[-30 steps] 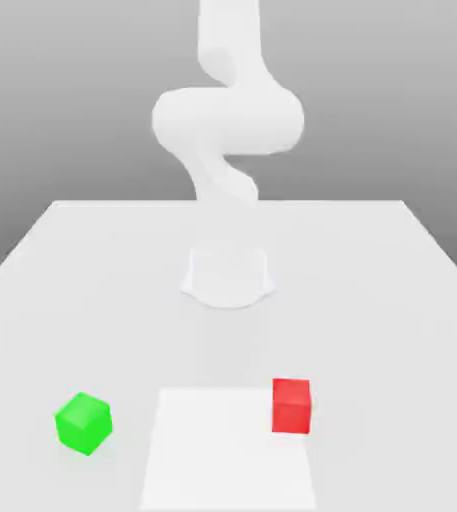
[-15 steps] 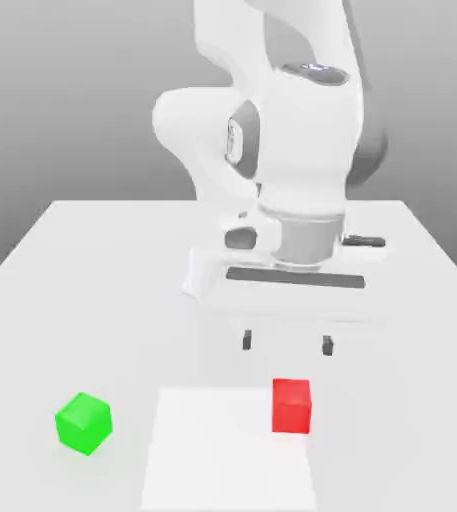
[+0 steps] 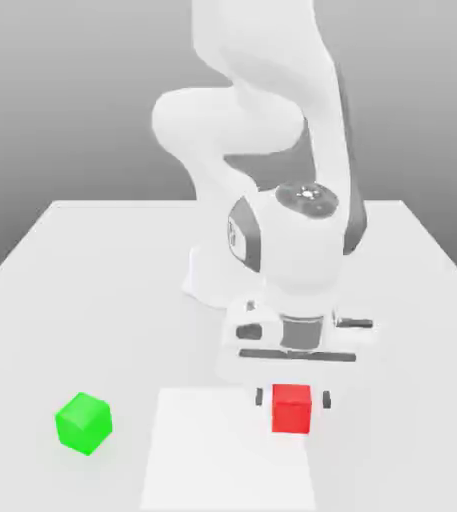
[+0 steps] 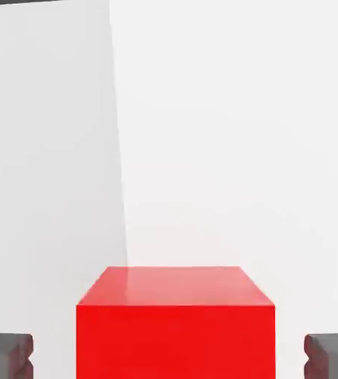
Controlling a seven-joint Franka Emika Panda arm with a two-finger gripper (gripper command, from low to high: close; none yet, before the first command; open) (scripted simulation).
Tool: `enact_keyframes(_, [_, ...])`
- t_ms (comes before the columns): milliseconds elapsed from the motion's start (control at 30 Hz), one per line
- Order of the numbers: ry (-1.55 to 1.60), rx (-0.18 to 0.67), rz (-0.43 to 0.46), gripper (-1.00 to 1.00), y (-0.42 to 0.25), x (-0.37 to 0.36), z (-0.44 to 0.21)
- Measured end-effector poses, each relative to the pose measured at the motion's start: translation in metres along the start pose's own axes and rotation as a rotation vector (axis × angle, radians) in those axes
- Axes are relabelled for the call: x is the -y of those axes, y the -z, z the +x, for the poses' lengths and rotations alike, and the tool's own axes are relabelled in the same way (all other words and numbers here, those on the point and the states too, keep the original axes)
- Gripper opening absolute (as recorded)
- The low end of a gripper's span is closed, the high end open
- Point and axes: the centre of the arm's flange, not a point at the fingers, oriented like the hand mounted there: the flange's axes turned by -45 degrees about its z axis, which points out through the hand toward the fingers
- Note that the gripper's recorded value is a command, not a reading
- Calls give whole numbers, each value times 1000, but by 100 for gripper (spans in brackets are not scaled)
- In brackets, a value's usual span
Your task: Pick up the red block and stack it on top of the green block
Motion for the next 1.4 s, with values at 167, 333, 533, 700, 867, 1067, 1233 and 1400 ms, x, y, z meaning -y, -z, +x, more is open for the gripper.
enact_keyframes(167, [1, -1, 0, -100, -2, 0, 0])
enact_keyframes(333, [-3, -8, 4, -100, 22, 2, 4])
enact_keyframes(533, [-1, -7, 2, -100, 52, 2, 3])
enact_keyframes(700, [-67, 0, 0, -100, 69, -9, 8])
enact_keyframes(867, [-491, 0, 2, -100, 81, -124, 37])
enact_keyframes(1067, [-872, -1, 1, -100, 95, -220, 42])
enact_keyframes(1233, [-1102, -1, -2, -100, 82, -284, 31])
enact_keyframes(1400, [-1083, -1, -2, 100, 41, -275, 35])
